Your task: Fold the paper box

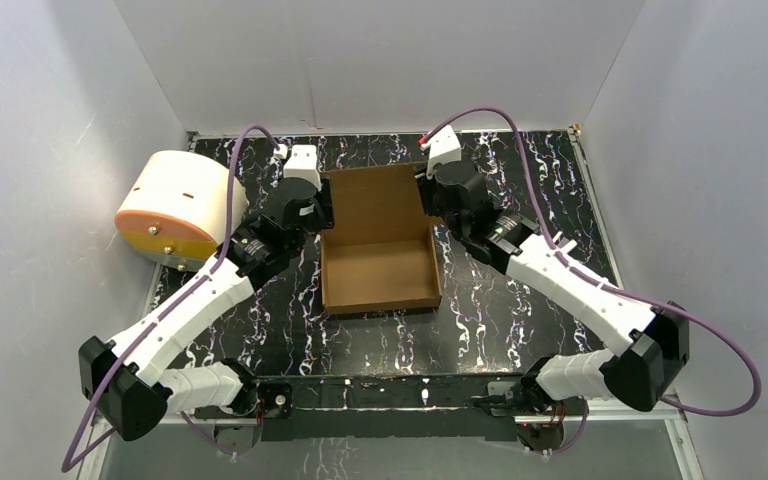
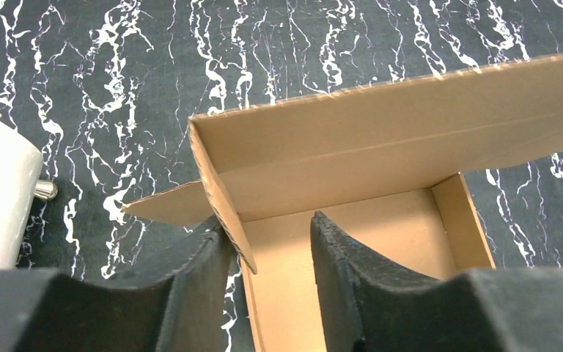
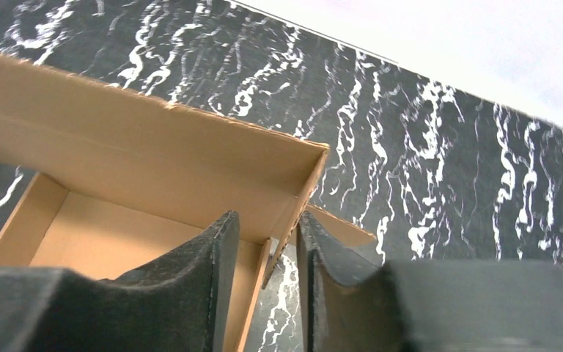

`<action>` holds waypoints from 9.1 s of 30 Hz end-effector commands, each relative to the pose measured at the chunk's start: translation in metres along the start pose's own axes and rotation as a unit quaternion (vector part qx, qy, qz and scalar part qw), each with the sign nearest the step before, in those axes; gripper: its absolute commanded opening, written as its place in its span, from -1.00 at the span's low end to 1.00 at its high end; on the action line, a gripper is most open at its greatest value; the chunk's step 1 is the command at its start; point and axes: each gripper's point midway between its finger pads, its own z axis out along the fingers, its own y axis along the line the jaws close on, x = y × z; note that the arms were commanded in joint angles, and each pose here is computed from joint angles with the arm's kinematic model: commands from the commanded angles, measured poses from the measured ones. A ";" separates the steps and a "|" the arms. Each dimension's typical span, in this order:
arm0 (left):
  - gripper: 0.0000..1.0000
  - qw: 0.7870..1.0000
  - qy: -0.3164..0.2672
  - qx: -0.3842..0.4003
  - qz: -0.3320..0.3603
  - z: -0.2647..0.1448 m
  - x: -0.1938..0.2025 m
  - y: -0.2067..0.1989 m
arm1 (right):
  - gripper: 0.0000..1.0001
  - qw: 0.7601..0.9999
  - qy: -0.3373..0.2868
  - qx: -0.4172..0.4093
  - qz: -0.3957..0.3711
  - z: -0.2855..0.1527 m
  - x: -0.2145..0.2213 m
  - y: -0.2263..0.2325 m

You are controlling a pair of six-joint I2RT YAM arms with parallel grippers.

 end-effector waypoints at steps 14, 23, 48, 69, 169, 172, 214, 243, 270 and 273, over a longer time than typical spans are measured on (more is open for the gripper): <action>0.52 0.993 0.000 0.090 0.079 -0.042 -0.015 0.028 | 0.56 0.959 -0.048 -0.243 -0.137 -0.047 0.005 -0.002; 0.63 0.988 0.042 0.141 0.050 -0.031 0.001 0.060 | 0.65 0.949 -0.083 -0.281 -0.115 -0.033 0.022 -0.026; 0.64 0.970 0.066 0.228 0.058 0.008 0.024 0.057 | 0.07 0.925 -0.105 -0.354 -0.085 0.013 0.052 -0.032; -0.16 0.961 0.087 0.260 -0.038 0.018 0.025 0.038 | -0.79 0.944 -0.099 -0.313 -0.027 0.007 0.045 -0.035; 0.29 0.954 0.093 0.165 -0.233 -0.033 0.115 0.002 | 0.09 0.975 0.036 -0.059 0.209 -0.010 0.140 0.049; 0.39 0.951 0.103 0.170 -0.238 -0.048 0.121 0.004 | 0.26 0.977 0.041 -0.082 0.193 -0.024 0.144 0.048; 0.47 0.989 0.115 0.069 -0.062 -0.010 0.008 0.021 | 0.73 0.993 0.018 -0.109 0.038 -0.026 0.006 0.011; 0.32 0.954 0.216 0.074 -0.192 -0.030 0.171 0.026 | 0.44 0.974 0.086 -0.159 0.138 -0.043 0.175 0.033; 0.38 0.956 0.189 0.066 -0.212 -0.024 0.194 0.033 | 0.40 0.968 0.045 -0.187 0.164 -0.044 0.191 0.041; 0.39 0.958 0.183 0.070 -0.208 -0.020 0.191 0.032 | 0.40 0.970 0.040 -0.179 0.161 -0.040 0.189 0.039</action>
